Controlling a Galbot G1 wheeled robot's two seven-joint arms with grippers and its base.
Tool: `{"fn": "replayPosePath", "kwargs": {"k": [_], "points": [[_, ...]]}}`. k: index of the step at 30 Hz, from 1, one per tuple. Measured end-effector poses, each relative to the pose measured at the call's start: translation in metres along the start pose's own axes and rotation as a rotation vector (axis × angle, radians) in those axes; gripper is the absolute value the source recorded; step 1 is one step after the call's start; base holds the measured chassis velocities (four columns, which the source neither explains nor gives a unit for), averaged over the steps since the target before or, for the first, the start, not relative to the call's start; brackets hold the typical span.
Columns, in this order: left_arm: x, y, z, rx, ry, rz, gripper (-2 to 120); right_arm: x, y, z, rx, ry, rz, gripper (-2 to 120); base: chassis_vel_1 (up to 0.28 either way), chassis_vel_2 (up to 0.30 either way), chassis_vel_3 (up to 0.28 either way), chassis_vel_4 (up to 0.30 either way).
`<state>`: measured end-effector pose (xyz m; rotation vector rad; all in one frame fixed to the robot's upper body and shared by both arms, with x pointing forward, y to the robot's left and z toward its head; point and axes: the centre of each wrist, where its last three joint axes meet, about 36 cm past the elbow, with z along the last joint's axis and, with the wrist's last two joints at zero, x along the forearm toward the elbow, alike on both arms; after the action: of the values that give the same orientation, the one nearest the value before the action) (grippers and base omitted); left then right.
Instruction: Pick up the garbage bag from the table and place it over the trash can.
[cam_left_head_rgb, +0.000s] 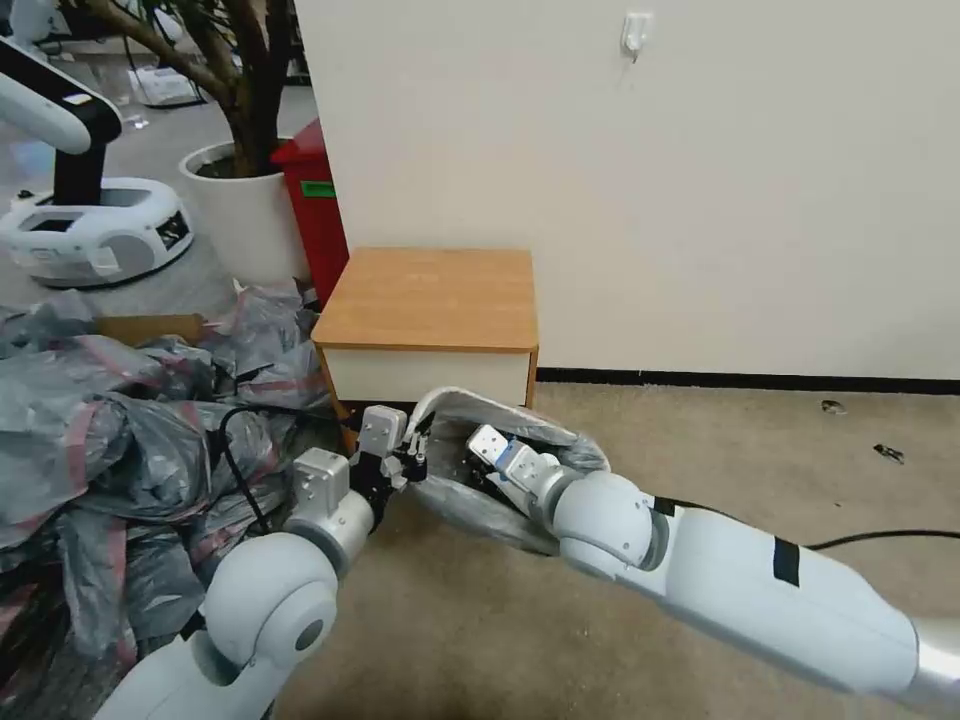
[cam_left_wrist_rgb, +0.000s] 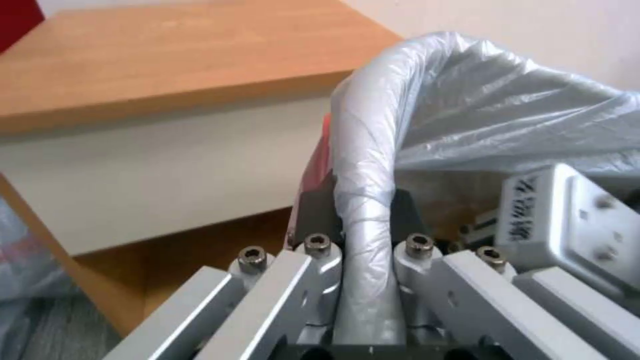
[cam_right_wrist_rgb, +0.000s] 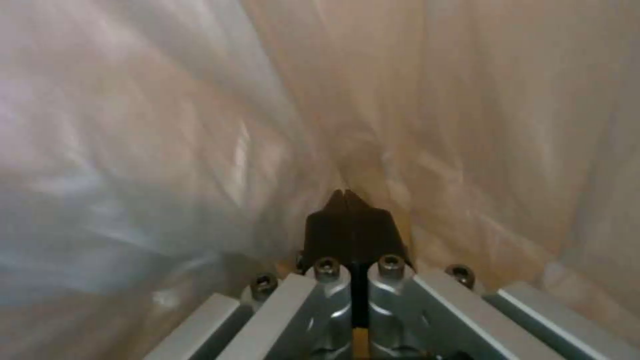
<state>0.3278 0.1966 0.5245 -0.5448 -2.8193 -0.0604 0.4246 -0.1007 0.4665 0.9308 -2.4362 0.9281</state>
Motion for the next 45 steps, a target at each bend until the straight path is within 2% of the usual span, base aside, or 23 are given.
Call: {"fn": "replayPosePath", "kwargs": {"k": [5, 17, 35, 40, 45], "points": [[0.003, -0.001, -0.003, -0.048, -0.022, 0.015, 5, -0.005, -0.004, 0.001, 0.018, 0.025, -0.015, 0, 0.0, 0.0, 0.0, 0.0], [0.011, -0.007, -0.012, -0.068, -0.05, 0.038, 5, -0.019, -0.008, 0.004, 0.018, 0.073, -0.004, 0, 0.0, 0.0, 0.0, 0.0], [0.029, -0.015, -0.015, -0.05, -0.054, 0.056, 5, -0.036, 0.001, 0.01, -0.009, 0.124, -0.004, 0, 0.0, 0.0, 0.0, 0.0], [0.031, -0.012, -0.016, -0.049, -0.055, 0.054, 5, -0.036, 0.004, 0.009, -0.019, 0.128, -0.01, 0, 0.0, 0.0, 0.0, 0.0], [0.021, -0.005, -0.007, -0.033, -0.028, 0.024, 5, -0.019, 0.005, 0.003, -0.057, 0.114, -0.031, 0, 0.0, 0.0, 0.0, 0.0]]}}
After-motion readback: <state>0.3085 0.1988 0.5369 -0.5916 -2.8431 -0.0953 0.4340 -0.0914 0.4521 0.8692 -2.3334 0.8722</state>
